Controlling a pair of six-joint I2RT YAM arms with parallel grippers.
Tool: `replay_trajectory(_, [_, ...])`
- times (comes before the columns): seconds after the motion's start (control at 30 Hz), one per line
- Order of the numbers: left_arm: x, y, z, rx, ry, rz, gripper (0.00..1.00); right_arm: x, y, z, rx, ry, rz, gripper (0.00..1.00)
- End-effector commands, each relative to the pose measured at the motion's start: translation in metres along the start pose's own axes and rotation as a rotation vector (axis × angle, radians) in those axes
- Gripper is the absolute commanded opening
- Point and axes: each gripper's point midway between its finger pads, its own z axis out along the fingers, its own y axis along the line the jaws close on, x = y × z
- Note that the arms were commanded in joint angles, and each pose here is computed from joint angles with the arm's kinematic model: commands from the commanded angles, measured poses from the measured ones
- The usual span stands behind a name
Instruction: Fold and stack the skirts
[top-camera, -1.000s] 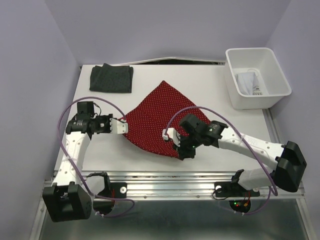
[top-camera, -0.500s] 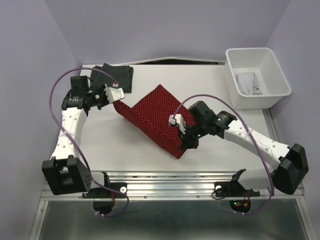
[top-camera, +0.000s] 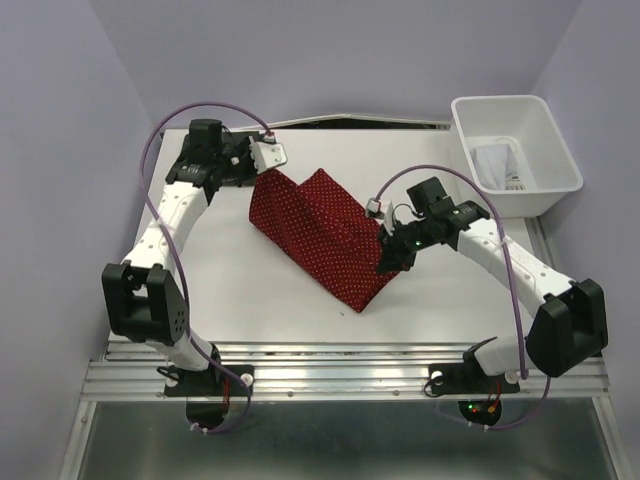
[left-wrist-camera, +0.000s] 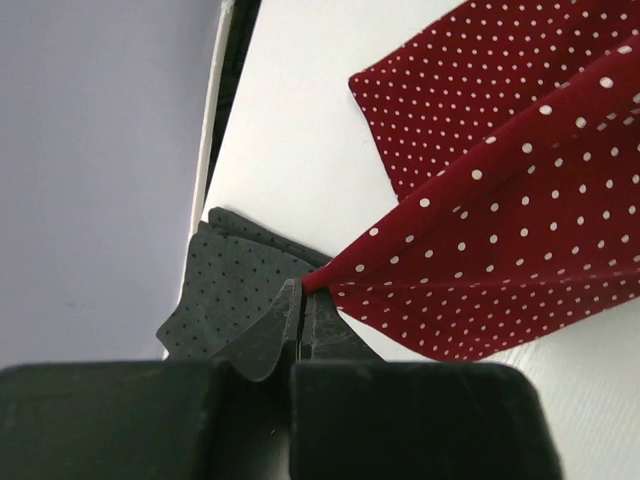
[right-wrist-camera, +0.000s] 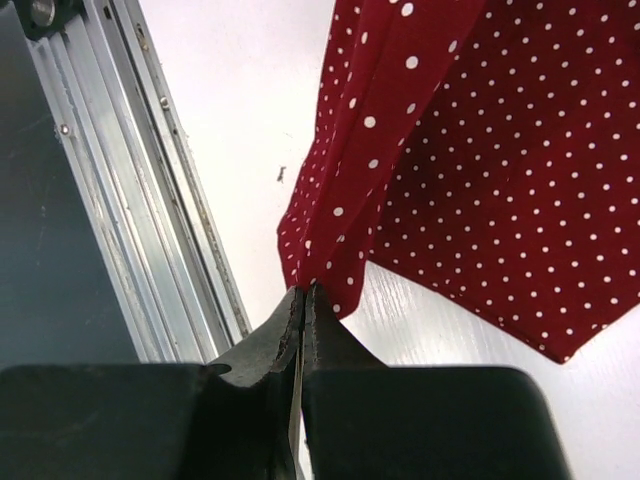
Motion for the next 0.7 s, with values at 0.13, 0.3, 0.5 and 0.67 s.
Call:
replay_trajectory(0.13, [-0.038,0.056,0.025,-0.131,-0.067,-0.003,0.00,-0.008,-0.018,-0.015,-0.036,-0.080,0.057,0.01])
replay_trajectory(0.3, [-0.042,0.060,0.038,-0.132,-0.083,0.001,0.00,-0.001,-0.027,-0.018,-0.032,-0.090,0.088,0.01])
replay_trajectory(0.5, [-0.043,0.059,0.051,-0.135,-0.086,0.020,0.00,0.004,-0.033,-0.016,-0.041,-0.089,0.115,0.01])
replay_trajectory(0.67, [-0.053,0.060,0.061,-0.135,-0.095,0.035,0.00,0.008,-0.037,-0.017,-0.041,-0.091,0.139,0.01])
